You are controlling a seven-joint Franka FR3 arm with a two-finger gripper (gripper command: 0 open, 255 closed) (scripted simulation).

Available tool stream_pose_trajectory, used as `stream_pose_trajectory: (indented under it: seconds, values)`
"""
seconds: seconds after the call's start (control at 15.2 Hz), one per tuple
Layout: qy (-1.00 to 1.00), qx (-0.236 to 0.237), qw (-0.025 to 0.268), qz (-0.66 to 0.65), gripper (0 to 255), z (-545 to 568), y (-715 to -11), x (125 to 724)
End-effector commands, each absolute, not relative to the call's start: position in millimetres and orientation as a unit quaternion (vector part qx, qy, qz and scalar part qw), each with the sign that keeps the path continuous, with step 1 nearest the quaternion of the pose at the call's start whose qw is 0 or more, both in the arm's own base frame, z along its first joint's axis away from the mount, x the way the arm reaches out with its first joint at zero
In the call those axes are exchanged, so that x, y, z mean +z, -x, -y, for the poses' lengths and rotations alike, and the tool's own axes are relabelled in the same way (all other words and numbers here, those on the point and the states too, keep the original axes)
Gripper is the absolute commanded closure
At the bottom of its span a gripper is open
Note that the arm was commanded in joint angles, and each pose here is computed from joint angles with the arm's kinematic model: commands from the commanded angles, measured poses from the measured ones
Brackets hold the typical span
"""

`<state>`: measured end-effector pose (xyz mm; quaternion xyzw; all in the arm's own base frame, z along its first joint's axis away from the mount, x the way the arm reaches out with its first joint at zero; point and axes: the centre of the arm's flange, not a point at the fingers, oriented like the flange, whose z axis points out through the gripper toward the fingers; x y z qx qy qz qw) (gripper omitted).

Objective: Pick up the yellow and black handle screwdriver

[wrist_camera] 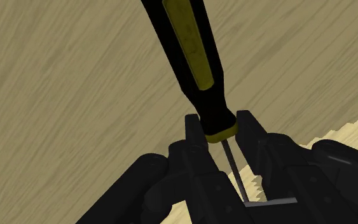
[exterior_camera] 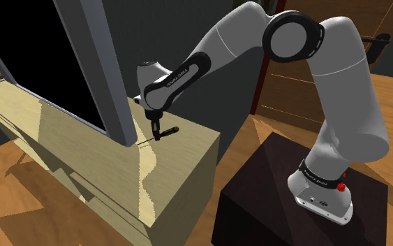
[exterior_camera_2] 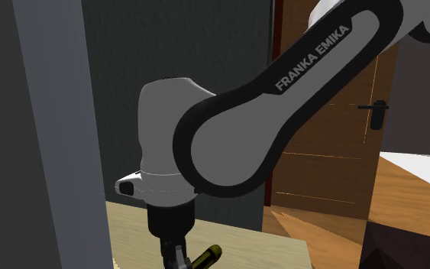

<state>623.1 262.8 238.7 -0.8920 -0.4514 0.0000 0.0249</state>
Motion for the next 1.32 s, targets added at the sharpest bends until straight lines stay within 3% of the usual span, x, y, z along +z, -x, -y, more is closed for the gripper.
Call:
stream_pose_trajectory:
  seconds: [0.0,0.33,1.25]
  values:
    - [0.892,0.000,0.025,0.451,255,-263,-623,239]
    - [0.892,0.000,0.025,0.451,255,-263,-624,238]
    - [0.892,0.000,0.025,0.451,255,-263,-624,312]
